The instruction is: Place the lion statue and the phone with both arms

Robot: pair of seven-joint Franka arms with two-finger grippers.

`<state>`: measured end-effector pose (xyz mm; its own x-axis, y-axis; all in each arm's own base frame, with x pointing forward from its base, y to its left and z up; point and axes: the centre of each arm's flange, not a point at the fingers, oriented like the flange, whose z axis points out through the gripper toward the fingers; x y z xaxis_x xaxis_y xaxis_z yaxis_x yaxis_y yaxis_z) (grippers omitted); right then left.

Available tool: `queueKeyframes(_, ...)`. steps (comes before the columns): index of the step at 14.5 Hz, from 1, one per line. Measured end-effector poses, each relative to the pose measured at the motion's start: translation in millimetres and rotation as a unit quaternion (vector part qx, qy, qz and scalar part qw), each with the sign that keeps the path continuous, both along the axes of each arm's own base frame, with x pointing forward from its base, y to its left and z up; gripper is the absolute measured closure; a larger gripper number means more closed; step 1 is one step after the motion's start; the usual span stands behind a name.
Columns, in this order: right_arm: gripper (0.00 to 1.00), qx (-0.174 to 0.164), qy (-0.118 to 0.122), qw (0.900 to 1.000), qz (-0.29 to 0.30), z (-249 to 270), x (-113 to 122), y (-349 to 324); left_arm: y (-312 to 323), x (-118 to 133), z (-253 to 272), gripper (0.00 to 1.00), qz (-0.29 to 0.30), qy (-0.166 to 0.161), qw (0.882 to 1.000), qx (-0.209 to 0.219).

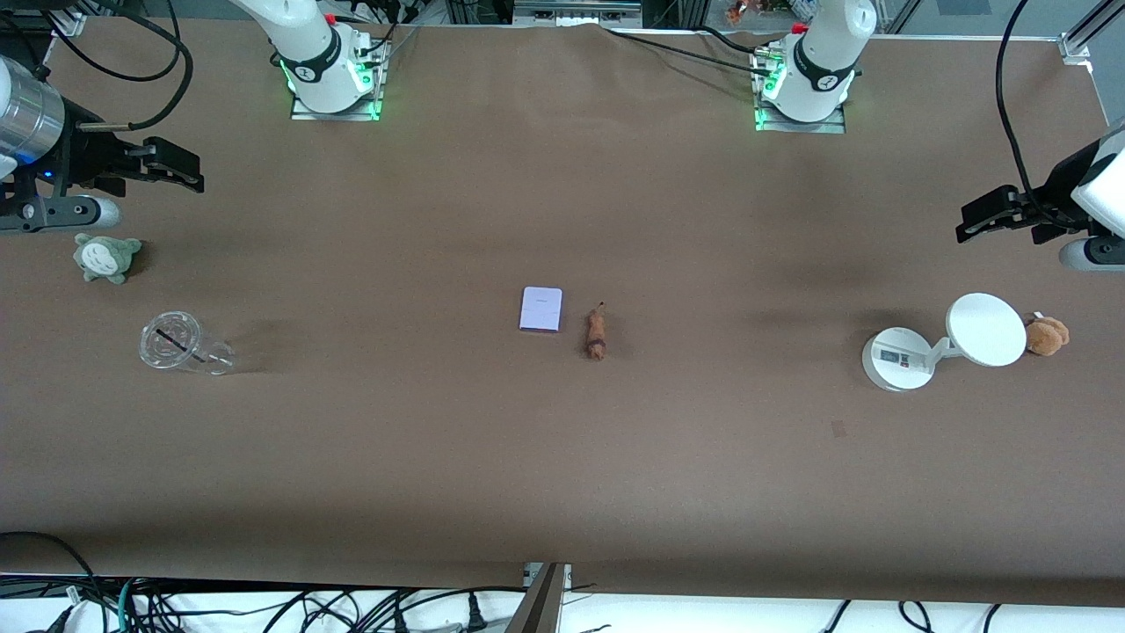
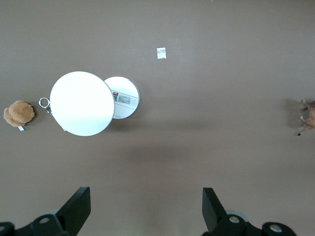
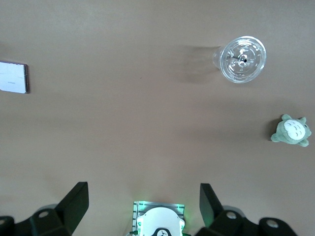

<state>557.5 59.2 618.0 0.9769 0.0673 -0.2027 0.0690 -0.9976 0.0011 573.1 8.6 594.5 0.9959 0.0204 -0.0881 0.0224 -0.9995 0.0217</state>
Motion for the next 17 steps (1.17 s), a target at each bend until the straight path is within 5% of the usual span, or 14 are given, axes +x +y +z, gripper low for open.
queueKeyframes(17, 0.0, 0.0, 0.0, 1.0, 0.0, 0.0, 0.0, 0.0, -4.9, 0.1, 0.2, 0.0, -0.004, 0.0, 1.0, 0.0)
